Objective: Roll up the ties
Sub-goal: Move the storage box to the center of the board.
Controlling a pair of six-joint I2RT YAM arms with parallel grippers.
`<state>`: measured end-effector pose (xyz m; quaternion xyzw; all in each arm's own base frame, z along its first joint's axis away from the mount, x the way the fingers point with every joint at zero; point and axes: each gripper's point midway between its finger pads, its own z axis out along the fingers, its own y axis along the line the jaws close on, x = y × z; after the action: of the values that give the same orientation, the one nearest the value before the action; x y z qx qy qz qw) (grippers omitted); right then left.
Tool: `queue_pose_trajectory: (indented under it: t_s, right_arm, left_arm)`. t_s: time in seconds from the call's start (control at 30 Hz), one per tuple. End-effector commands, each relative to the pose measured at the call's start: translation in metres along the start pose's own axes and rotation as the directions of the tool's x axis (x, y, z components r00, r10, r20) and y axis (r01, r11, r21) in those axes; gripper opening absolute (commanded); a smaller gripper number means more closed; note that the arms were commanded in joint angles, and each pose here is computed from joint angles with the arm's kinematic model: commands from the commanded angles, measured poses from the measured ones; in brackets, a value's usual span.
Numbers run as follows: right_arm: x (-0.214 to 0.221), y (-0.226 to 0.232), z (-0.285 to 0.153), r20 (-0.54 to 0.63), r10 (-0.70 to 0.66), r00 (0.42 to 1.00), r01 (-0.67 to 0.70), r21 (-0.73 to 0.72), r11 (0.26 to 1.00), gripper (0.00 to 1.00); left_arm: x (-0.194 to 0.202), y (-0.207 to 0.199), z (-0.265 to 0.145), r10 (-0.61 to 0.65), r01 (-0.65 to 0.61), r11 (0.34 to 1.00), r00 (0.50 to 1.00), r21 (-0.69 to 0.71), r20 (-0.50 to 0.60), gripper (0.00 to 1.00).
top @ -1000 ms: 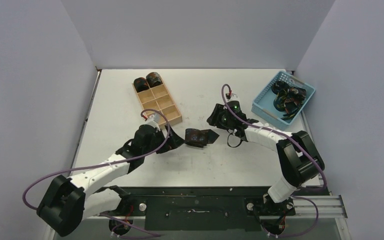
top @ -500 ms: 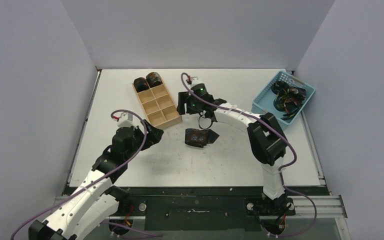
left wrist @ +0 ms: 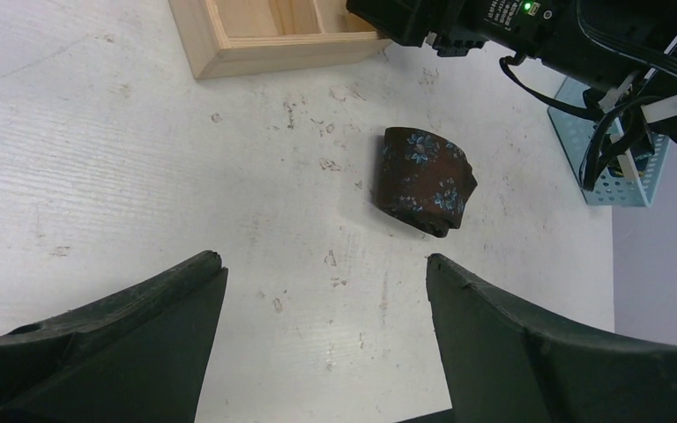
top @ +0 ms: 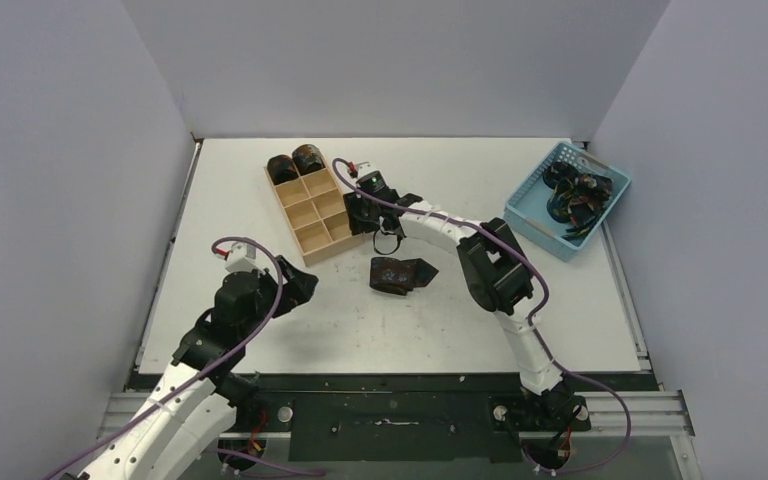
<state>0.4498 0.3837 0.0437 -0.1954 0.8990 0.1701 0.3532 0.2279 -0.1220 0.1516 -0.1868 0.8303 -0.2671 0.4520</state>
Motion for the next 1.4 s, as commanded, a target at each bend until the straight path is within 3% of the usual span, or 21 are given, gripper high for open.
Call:
queue_pose_trajectory:
  t_s: [0.0, 0.23, 0.63, 1.07, 1.3, 1.37]
  right_arm:
    - [0.005, -0.026, -0.004, -0.020, 0.024, 1.000, -0.021, 0.122, 0.992, 0.40]
    - [0.030, -0.086, -0.022, 0.001, 0.208, 0.978, -0.202, 0.232, 0.951, 0.21]
    - [0.076, -0.169, -0.076, 0.132, 0.474, 0.871, -0.489, 0.348, 0.800, 0.15]
    - [0.102, -0.159, -0.101, 0.074, 0.410, 0.909, -0.404, 0.399, 0.823, 0.15]
    - [0.109, -0.134, -0.106, 0.015, 0.340, 0.940, -0.319, 0.388, 0.865, 0.16]
    - [0.110, -0.129, -0.112, 0.015, 0.343, 0.939, -0.323, 0.379, 0.867, 0.20]
  left_arm:
    - [-0.015, -0.001, -0.006, 0.022, -0.022, 1.000, 0.998, -0.012, 0.050, 0.82]
    - [-0.017, -0.009, 0.001, 0.041, -0.041, 0.999, 0.998, 0.013, 0.045, 0.82]
    - [0.011, -0.027, 0.029, 0.010, -0.003, 0.992, 0.999, 0.124, -0.052, 0.80]
    - [0.079, -0.076, 0.045, 0.166, -0.094, 0.940, 0.966, 0.328, -0.199, 0.72]
    - [0.106, -0.083, 0.046, 0.172, -0.068, 0.931, 0.948, 0.358, -0.268, 0.56]
    - [0.110, -0.080, 0.044, 0.181, -0.078, 0.930, 0.948, 0.360, -0.262, 0.52]
